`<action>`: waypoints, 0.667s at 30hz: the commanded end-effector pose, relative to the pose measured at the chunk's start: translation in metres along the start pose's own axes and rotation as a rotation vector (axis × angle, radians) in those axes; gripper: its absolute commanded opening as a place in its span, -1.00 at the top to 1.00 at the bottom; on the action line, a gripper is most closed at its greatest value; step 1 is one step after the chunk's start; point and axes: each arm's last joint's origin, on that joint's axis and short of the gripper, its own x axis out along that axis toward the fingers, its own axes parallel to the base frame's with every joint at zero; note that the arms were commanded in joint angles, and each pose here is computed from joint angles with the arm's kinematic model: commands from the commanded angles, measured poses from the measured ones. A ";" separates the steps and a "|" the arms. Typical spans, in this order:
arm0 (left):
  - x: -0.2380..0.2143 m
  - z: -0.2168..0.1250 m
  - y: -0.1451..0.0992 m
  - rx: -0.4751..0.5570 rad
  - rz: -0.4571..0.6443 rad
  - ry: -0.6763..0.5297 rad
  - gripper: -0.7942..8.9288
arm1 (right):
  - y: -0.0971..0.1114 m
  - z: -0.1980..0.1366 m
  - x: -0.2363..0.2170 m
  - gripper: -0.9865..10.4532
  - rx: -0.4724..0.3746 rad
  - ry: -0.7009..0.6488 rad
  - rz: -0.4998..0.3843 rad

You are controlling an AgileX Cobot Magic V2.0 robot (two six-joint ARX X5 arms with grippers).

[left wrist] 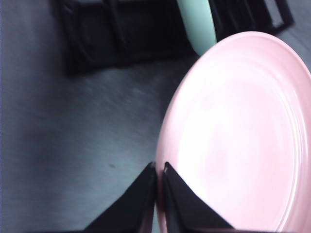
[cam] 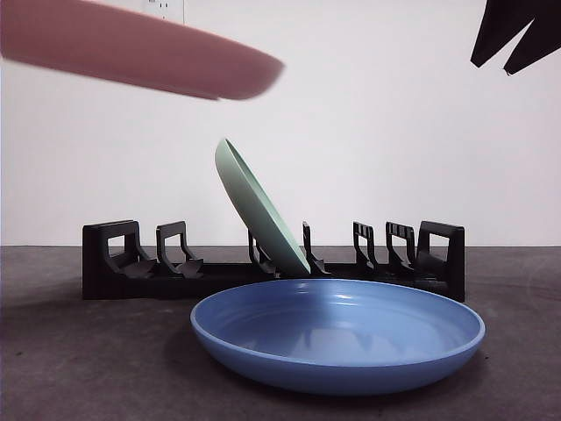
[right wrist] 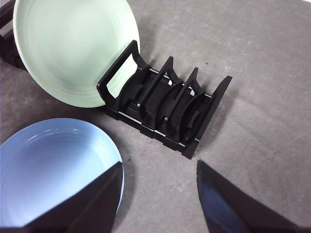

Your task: Place the plate

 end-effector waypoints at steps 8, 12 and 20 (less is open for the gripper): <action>0.070 -0.040 0.012 -0.119 -0.179 0.040 0.82 | 0.001 0.003 0.000 0.41 0.006 -0.007 0.005; 0.088 -0.043 0.011 -0.141 -0.197 0.045 0.82 | 0.001 0.003 0.000 0.41 0.006 -0.007 0.005; 0.127 -0.036 0.004 -0.152 -0.228 0.086 0.82 | 0.001 0.003 0.000 0.41 0.006 -0.007 0.004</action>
